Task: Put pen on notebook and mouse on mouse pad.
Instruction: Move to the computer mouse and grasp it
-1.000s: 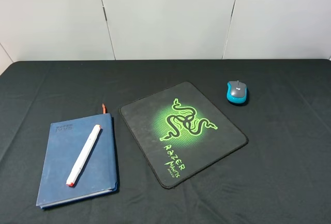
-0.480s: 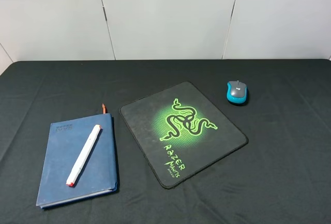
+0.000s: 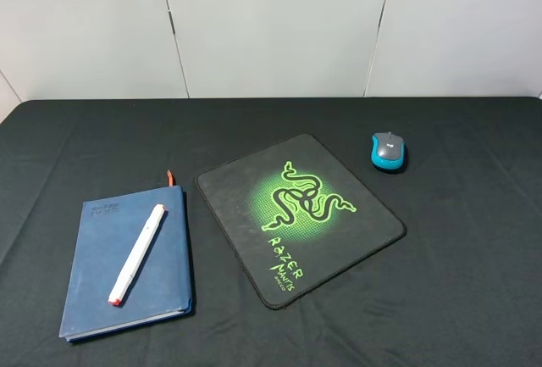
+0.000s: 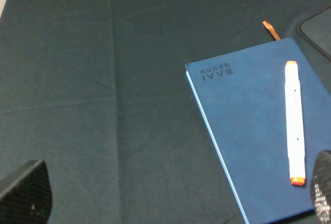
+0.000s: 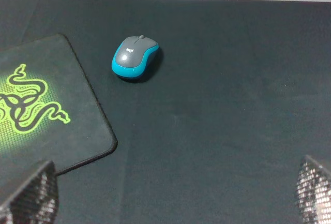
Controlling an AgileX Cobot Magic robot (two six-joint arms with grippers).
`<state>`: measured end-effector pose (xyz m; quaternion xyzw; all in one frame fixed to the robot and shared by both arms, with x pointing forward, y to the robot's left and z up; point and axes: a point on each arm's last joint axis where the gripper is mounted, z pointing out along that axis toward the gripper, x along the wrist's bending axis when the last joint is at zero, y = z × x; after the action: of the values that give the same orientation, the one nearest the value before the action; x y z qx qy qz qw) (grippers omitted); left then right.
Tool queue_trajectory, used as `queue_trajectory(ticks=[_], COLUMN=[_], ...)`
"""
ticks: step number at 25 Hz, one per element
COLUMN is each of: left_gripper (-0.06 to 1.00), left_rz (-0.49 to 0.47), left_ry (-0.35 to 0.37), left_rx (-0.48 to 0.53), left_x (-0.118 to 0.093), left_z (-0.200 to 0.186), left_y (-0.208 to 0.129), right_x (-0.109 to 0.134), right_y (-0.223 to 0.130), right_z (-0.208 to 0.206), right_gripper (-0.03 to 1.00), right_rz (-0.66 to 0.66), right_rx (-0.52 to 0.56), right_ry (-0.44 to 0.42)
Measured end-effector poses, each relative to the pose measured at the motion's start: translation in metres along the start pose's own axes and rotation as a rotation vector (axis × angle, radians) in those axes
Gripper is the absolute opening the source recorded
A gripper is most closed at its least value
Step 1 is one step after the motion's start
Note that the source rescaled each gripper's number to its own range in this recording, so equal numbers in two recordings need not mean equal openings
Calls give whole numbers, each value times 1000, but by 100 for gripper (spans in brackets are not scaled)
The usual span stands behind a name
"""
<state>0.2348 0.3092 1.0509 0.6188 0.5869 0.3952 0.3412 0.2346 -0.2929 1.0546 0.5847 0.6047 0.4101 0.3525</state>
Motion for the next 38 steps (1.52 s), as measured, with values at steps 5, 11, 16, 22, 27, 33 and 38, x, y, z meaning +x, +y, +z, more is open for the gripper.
queue_trajectory(ticks=[5,11,16,22,27,33,38], left_gripper=[100,100,100,100,100,100,100], left_rz=[0,0,0,0,0,0,0], left_ry=[0,0,0,0,0,0,0], left_rx=[-4,-4,-4,-4,-4,-4,-4], left_x=[0,0,0,0,0,0,0], left_z=[0,0,0,0,0,0,0], left_y=[0,0,0,0,0,0,0], right_x=[0,0,0,0,-1,-6,-10], right_y=[0,0,0,1,35,97,131], right_z=[0,0,0,0,7,63,139], right_gripper=[100,100,100,100,100,100,100], right_rz=[0,0,0,-1,-9,-30,-76], right_rx=[0,0,0,-4,-1,109,284], right_ry=[0,0,0,-1,-22,-56,-52])
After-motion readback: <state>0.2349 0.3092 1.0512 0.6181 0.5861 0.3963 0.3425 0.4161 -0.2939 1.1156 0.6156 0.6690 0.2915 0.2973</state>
